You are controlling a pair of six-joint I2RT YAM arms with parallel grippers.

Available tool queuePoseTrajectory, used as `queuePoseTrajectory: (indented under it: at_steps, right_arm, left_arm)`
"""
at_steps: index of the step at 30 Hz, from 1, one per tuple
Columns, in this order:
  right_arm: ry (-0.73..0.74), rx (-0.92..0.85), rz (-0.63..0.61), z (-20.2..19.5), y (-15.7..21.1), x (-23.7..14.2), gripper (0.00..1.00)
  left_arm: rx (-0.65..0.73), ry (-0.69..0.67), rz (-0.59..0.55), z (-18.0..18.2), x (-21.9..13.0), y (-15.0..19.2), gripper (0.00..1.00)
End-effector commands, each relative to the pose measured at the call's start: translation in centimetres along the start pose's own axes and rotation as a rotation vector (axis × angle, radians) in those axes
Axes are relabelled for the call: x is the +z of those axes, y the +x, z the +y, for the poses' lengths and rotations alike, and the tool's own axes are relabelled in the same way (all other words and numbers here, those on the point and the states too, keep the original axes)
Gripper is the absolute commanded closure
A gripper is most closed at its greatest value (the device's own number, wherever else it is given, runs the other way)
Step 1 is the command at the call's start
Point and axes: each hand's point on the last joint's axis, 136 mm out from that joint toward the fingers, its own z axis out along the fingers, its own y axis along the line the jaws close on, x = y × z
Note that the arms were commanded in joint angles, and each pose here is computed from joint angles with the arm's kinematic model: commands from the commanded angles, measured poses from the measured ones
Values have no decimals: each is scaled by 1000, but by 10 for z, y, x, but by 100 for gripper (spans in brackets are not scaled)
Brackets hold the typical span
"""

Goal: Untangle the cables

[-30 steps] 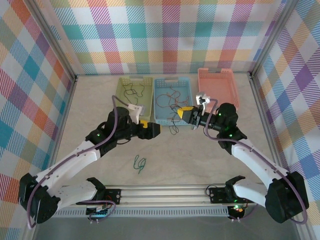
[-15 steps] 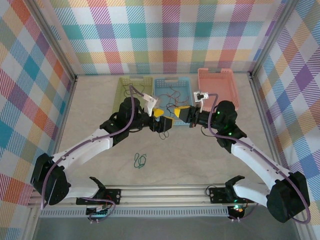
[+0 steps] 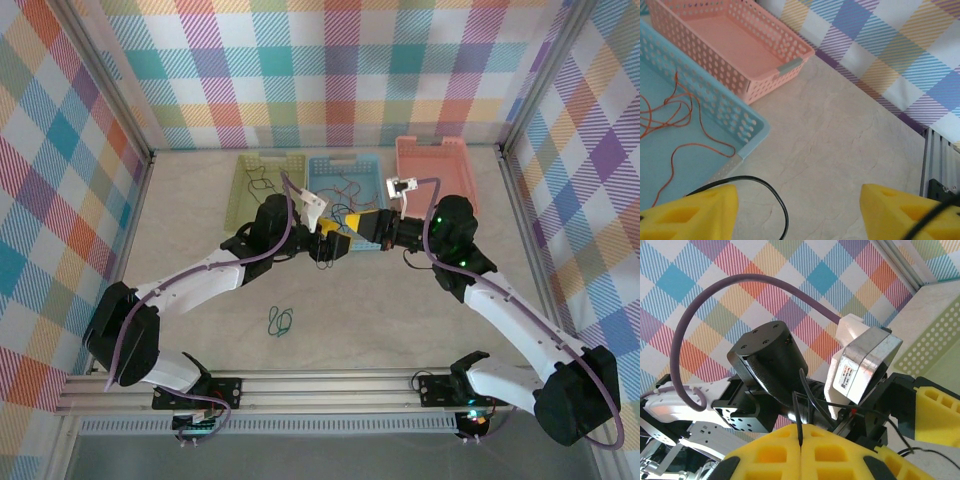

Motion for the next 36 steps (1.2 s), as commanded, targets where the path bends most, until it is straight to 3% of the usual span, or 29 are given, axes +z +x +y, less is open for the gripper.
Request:
queuePoseTrajectory:
  at_steps: [1,9,17,22,25,28,30,36]
  right_arm:
    - [-61,-17,4,28,-8,-3,100]
    - [-120,-81,18,74,-27,-12,100]
    - [-181,-236,-48,155,-75,-32,100]
    - [-162,-252,-63,160,-82,-34,100]
    - [-113,-213,-52,131,-72,-26,100]
    - [-95,-186,-27,105,-57,-19,100]
    - [-117,-178,6,97,-47,-15,100]
    - [-116,-185,44,67,-27,-5,100]
  left_arm:
    - [47,27,-73,-10,2,-26,40]
    - [1,-42,-15,8,9,-8,57]
    - [-55,-121,34,26,1,18,64]
    - [-71,-156,35,29,-18,27,72]
    - [-91,-144,23,21,-33,27,68]
    - [-125,-148,-7,13,-52,23,47]
    - [-115,-131,-16,4,-64,23,40]
    - [-85,-196,-66,4,-91,17,29]
